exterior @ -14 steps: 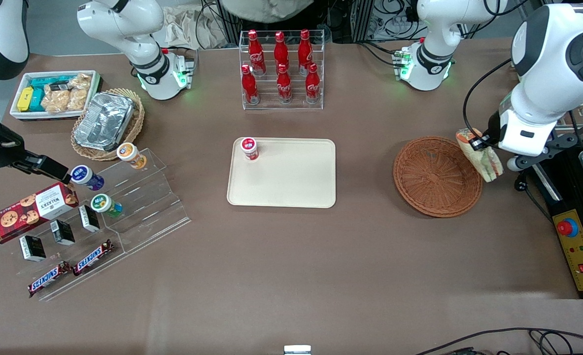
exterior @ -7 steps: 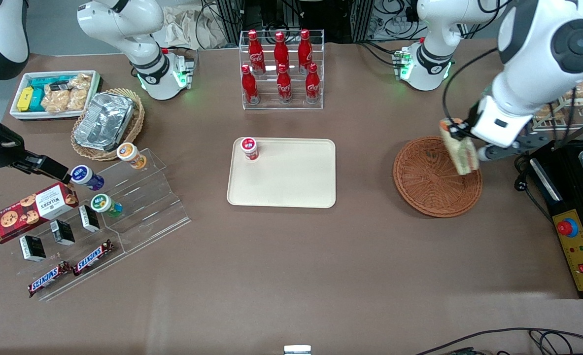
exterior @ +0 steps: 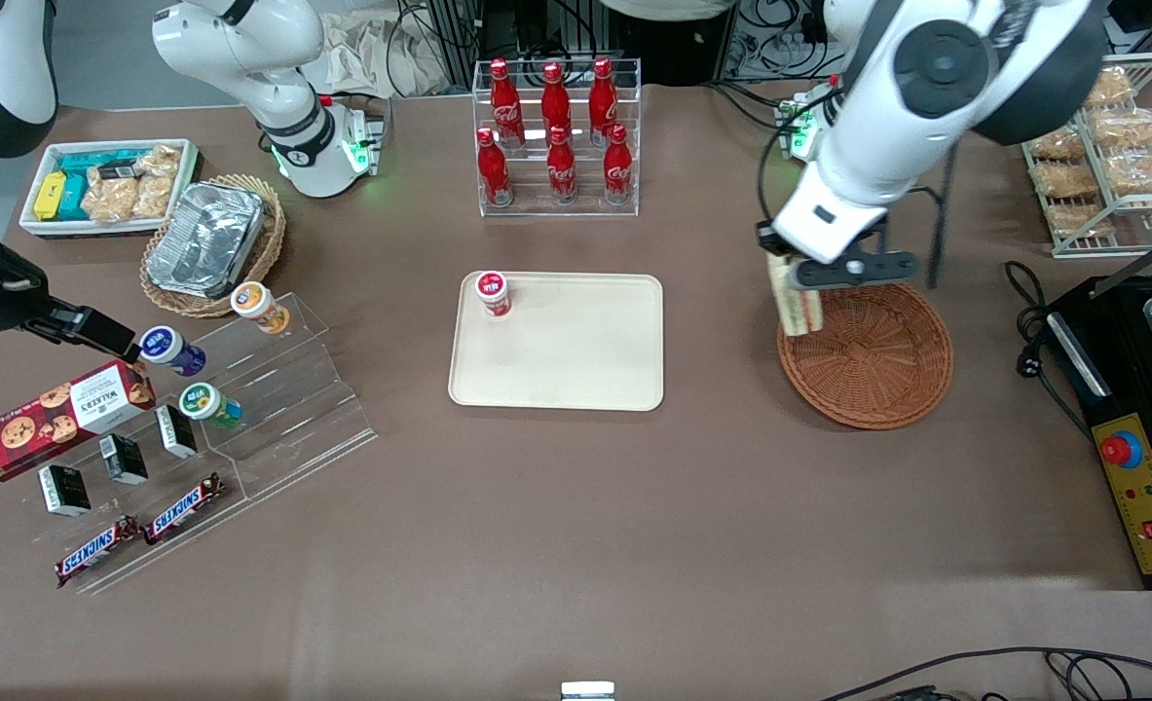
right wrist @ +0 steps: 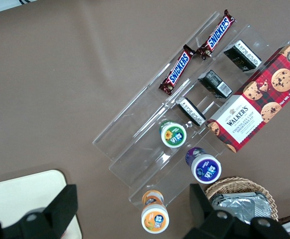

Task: Place sandwich from basket to tray
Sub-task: 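Carry the sandwich over the cream tray and lower it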

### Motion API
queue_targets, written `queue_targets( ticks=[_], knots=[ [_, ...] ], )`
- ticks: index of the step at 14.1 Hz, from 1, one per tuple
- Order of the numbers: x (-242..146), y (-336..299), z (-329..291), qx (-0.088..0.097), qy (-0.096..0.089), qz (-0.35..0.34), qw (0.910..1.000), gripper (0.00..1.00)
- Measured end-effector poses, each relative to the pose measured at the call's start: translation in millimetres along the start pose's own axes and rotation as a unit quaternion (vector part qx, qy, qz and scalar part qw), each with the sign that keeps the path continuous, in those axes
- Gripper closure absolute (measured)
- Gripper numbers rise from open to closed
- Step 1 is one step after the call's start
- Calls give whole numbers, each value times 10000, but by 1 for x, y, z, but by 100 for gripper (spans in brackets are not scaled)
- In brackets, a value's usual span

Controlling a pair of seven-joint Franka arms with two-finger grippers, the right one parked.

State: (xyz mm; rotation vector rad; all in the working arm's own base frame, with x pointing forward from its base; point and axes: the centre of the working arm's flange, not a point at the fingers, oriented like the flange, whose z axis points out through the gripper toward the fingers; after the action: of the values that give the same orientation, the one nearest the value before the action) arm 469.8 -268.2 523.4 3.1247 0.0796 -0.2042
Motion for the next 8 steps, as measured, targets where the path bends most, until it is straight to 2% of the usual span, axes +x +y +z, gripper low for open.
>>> queue_targets(
  ticks=[2,5,8],
  knots=[
    [-5,22,9,-40,39,138,9999,88],
    [-16,62,16,-224,304,434,9983,88],
    [-24,98,43,-295,323,722,9964,88]
  ],
)
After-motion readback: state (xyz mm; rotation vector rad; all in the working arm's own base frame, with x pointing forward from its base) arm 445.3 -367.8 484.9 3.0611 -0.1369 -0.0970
